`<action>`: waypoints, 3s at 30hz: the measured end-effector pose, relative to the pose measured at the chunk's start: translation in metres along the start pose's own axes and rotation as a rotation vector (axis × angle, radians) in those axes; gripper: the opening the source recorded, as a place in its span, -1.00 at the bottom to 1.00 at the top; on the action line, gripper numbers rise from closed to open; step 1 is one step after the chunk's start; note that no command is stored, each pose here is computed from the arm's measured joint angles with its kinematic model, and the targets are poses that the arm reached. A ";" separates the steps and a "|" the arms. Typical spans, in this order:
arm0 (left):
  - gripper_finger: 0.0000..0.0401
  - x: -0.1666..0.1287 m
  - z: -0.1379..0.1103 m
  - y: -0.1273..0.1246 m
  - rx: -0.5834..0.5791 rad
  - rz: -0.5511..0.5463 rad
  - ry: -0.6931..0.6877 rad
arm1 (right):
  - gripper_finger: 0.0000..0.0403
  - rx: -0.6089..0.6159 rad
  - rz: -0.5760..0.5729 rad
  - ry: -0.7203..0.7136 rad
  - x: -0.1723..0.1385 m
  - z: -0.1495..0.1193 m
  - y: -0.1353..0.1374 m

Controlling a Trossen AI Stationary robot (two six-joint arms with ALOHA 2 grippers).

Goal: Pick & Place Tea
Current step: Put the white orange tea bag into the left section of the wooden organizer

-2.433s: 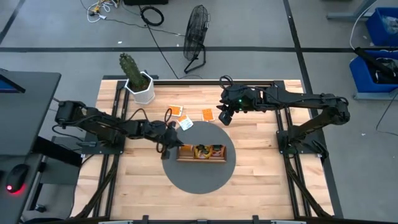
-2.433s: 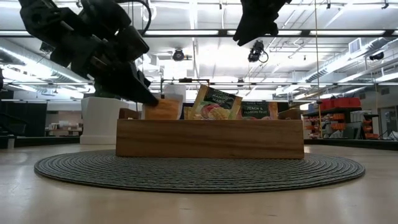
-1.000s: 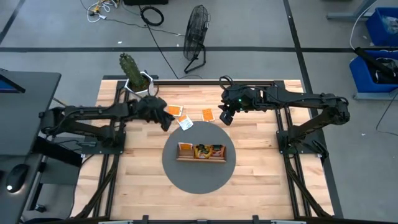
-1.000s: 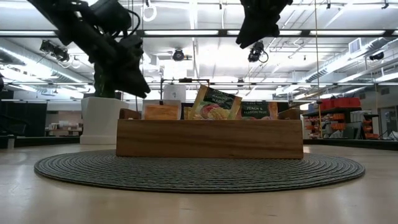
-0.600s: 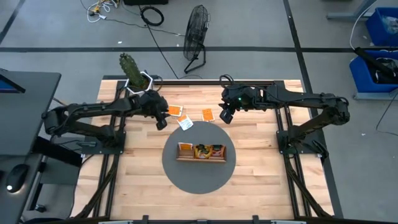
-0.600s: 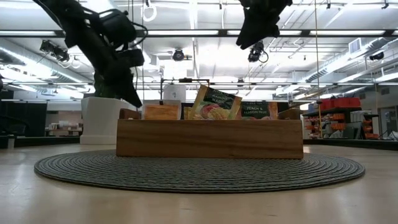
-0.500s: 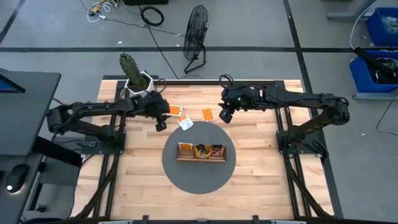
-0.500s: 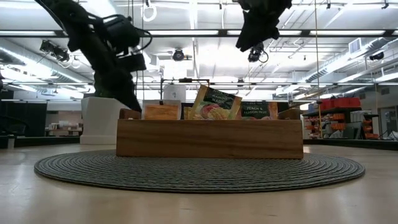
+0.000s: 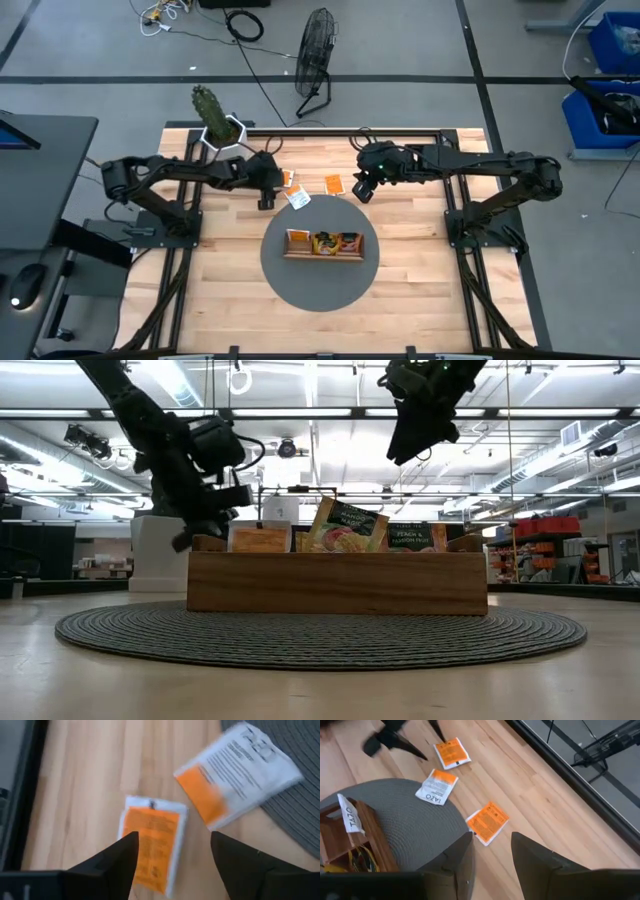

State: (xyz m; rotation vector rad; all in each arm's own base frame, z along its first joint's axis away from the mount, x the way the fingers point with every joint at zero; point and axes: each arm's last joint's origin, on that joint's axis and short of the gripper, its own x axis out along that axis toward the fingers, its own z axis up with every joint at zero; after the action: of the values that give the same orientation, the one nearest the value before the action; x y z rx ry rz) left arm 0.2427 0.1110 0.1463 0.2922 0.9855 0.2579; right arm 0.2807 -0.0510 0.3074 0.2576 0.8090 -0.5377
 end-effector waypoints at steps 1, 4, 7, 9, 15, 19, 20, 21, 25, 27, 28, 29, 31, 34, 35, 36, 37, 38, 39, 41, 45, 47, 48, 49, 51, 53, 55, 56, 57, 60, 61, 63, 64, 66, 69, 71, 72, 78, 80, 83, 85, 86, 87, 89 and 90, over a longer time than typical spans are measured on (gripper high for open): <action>0.27 0.003 0.001 0.001 0.002 0.005 -0.011 | -0.31 0.001 0.003 -0.006 0.000 0.001 0.000; 0.26 0.011 -0.001 0.000 -0.001 -0.007 0.002 | -0.31 0.001 0.018 -0.011 0.000 0.001 0.001; 0.22 0.018 -0.001 -0.001 0.000 -0.020 0.024 | -0.31 0.006 0.028 -0.012 0.000 0.002 0.001; 0.19 0.023 0.002 0.000 0.004 -0.021 0.025 | -0.31 0.010 0.030 -0.011 0.000 0.002 0.001; 0.13 0.043 0.008 0.009 -0.020 -0.044 0.050 | -0.31 0.030 0.034 -0.009 0.000 0.002 0.001; 0.07 0.051 0.009 0.015 -0.079 -0.056 0.077 | -0.31 0.057 0.068 0.005 0.000 0.001 0.002; 0.05 0.051 0.010 0.016 -0.082 -0.060 0.082 | -0.31 0.058 0.075 0.007 0.000 0.001 0.002; 0.02 0.051 0.011 0.017 -0.083 -0.065 0.087 | -0.31 0.059 0.080 0.008 0.000 0.001 0.003; -0.19 0.050 0.012 0.017 -0.096 -0.087 0.117 | -0.31 0.077 0.080 0.006 0.000 0.002 0.003; -0.35 0.049 0.012 0.016 -0.126 -0.095 0.132 | -0.31 0.079 0.081 0.003 0.000 0.002 0.003; -0.43 0.049 0.012 0.015 -0.136 -0.099 0.137 | -0.31 0.080 0.083 -0.003 0.000 0.002 0.003; -0.52 0.049 0.012 0.014 -0.148 -0.099 0.145 | -0.31 0.082 0.086 -0.010 0.000 0.003 0.003; -0.72 0.049 0.012 0.012 -0.166 -0.103 0.152 | -0.31 0.085 0.092 -0.024 0.000 0.005 0.004; -0.95 0.048 0.012 0.009 -0.193 -0.103 0.162 | -0.31 0.091 0.100 -0.045 0.000 0.007 0.004; -0.96 0.048 0.012 0.009 -0.211 -0.102 0.163 | -0.31 0.092 0.102 -0.052 0.000 0.007 0.004; -0.97 0.047 0.012 0.009 -0.223 -0.101 0.163 | -0.31 0.093 0.104 -0.057 0.000 0.008 0.005; -0.98 0.045 0.013 0.009 -0.237 -0.097 0.164 | -0.31 0.095 0.105 -0.060 0.000 0.008 0.005; -0.98 0.043 0.013 0.009 -0.242 -0.095 0.167 | -0.31 0.095 0.105 -0.060 0.000 0.008 0.005; -0.98 0.041 0.012 0.010 -0.243 -0.095 0.173 | -0.31 0.099 0.105 -0.061 0.000 0.008 0.005; -0.99 0.034 0.012 0.011 -0.242 -0.092 0.179 | -0.31 0.110 0.105 -0.061 0.000 0.008 0.005; -0.99 0.016 0.019 0.017 -0.248 -0.077 0.131 | -0.31 0.116 0.107 -0.068 -0.001 0.009 0.005; -0.99 0.007 0.021 0.018 -0.249 -0.084 0.118 | -0.31 0.106 0.114 -0.088 -0.001 0.011 0.006; -0.99 0.002 0.023 0.019 -0.248 -0.087 0.099 | -0.31 0.100 0.117 -0.098 -0.001 0.012 0.006; -0.99 -0.004 0.025 0.020 -0.246 -0.088 0.074 | -0.31 0.093 0.121 -0.109 -0.001 0.013 0.006; -0.99 -0.015 0.030 0.022 -0.247 -0.084 0.032 | -0.31 0.089 0.126 -0.126 -0.001 0.015 0.007; -0.99 -0.024 0.032 0.023 -0.254 -0.096 0.000 | -0.31 0.091 0.131 -0.138 -0.001 0.016 0.007; -0.99 -0.033 0.034 0.024 -0.275 -0.111 -0.031 | -0.31 0.081 0.134 -0.150 -0.002 0.017 0.007; -0.99 -0.037 0.035 0.024 -0.288 -0.123 -0.044 | -0.31 0.065 0.135 -0.157 -0.002 0.017 0.008; -1.00 -0.041 0.036 0.024 -0.304 -0.145 -0.061 | -0.31 0.040 0.135 -0.165 -0.002 0.018 0.008; -1.00 -0.054 0.039 0.025 -0.342 -0.199 -0.125 | -0.31 -0.013 0.133 -0.180 -0.001 0.019 0.008; -1.00 -0.058 0.041 0.025 -0.349 -0.200 -0.142 | -0.31 -0.016 0.134 -0.182 0.000 0.020 0.009; -1.00 -0.063 0.043 0.024 -0.363 -0.205 -0.164 | -0.31 -0.029 0.133 -0.186 0.002 0.020 0.010; -1.00 -0.065 0.043 0.024 -0.367 -0.214 -0.170 | -0.31 -0.029 0.137 -0.198 0.003 0.022 0.010; -1.00 -0.073 0.046 0.024 -0.386 -0.227 -0.208 | -0.31 -0.028 0.140 -0.200 0.005 0.022 0.011; -1.00 -0.083 0.048 0.024 -0.409 -0.235 -0.251 | -0.31 -0.022 0.163 -0.222 0.009 0.025 0.014; -1.00 -0.090 0.052 0.024 -0.430 -0.237 -0.298 | -0.31 -0.024 0.205 -0.229 0.012 0.027 0.016; -1.00 -0.096 0.052 0.024 -0.441 -0.248 -0.323 | -0.31 -0.026 0.223 -0.235 0.013 0.028 0.018; -1.00 -0.132 0.059 0.027 -0.480 -0.298 -0.512 | -0.31 -0.070 0.282 -0.246 0.020 0.030 0.023; -1.00 -0.142 0.058 0.028 -0.496 -0.297 -0.544 | -0.31 -0.074 0.284 -0.246 0.022 0.030 0.023; -1.00 -0.156 0.057 0.029 -0.515 -0.297 -0.594 | -0.31 -0.082 0.288 -0.260 0.022 0.031 0.024; -1.00 -0.164 0.055 0.029 -0.523 -0.303 -0.621 | -0.31 -0.096 0.296 -0.293 0.020 0.034 0.026; -1.00 -0.167 0.055 0.028 -0.532 -0.307 -0.633 | -0.31 -0.106 0.307 -0.308 0.020 0.035 0.027; -1.00 -0.170 0.055 0.028 -0.539 -0.310 -0.642 | -0.31 -0.117 0.323 -0.330 0.019 0.036 0.029; -1.00 -0.175 0.055 0.028 -0.555 -0.317 -0.667 | -0.31 -0.143 0.367 -0.376 0.016 0.040 0.032; -1.00 -0.179 0.056 0.029 -0.566 -0.331 -0.698 | -0.31 -0.160 0.389 -0.395 0.014 0.041 0.035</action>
State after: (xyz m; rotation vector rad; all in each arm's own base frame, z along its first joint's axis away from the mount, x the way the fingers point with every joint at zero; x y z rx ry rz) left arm 0.1932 0.0695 0.3246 -0.2913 0.2335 0.1068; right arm 0.3328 -0.0441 0.3246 0.1486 0.3983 -0.1458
